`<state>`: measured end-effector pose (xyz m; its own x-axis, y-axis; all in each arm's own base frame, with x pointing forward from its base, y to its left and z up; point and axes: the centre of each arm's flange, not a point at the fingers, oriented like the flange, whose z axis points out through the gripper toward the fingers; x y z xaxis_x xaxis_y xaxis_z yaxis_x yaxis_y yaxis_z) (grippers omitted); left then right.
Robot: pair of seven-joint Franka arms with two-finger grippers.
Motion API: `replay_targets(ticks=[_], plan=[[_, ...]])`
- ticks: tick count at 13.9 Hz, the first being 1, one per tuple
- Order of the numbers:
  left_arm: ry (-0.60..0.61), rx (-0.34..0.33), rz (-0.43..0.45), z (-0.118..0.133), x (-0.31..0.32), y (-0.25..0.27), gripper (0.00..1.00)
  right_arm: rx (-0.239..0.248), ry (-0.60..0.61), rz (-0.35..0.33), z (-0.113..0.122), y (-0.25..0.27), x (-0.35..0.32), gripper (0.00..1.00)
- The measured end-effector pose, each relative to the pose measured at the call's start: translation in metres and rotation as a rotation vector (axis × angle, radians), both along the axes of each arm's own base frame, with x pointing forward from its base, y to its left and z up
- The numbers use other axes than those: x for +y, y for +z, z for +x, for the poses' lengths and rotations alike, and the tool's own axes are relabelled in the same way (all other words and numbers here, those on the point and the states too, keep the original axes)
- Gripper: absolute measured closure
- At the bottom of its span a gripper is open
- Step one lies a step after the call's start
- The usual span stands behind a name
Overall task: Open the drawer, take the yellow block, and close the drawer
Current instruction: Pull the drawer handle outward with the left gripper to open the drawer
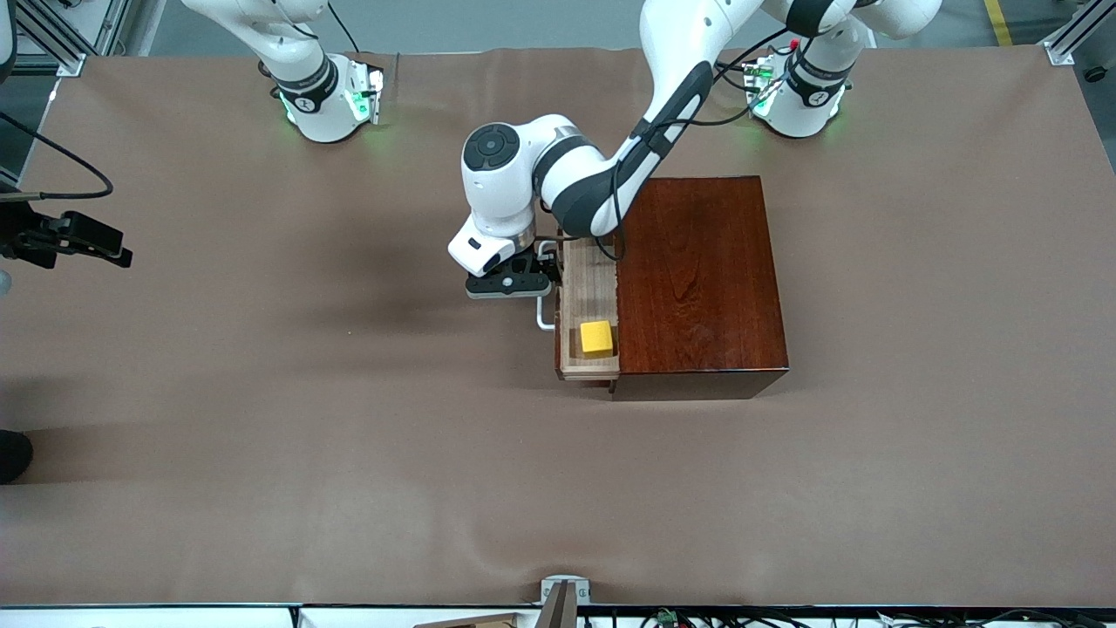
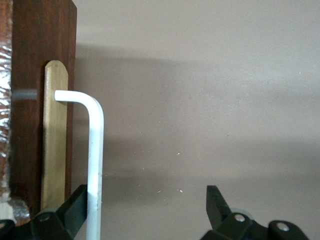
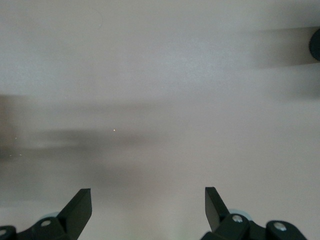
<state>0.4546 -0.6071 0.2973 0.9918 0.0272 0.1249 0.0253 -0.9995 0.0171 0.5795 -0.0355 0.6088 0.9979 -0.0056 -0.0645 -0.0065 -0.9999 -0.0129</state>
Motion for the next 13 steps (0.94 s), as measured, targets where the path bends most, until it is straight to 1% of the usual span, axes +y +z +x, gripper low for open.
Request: replay_targets(ticks=[5, 10, 13], plan=[[-0.013, -0.003, -0.006, -0.002, -0.002, 0.000, 0.00, 0.000, 0.000, 0.000, 0.000, 0.000, 0.000, 0.00], [-0.035, -0.023, -0.063, -0.009, -0.013, 0.002, 0.00, -0.005, 0.000, 0.000, 0.000, 0.002, 0.000, 0.00], [-0.037, -0.024, -0.070, -0.009, -0.015, 0.003, 0.00, -0.007, 0.000, 0.000, 0.000, 0.003, 0.000, 0.00]])
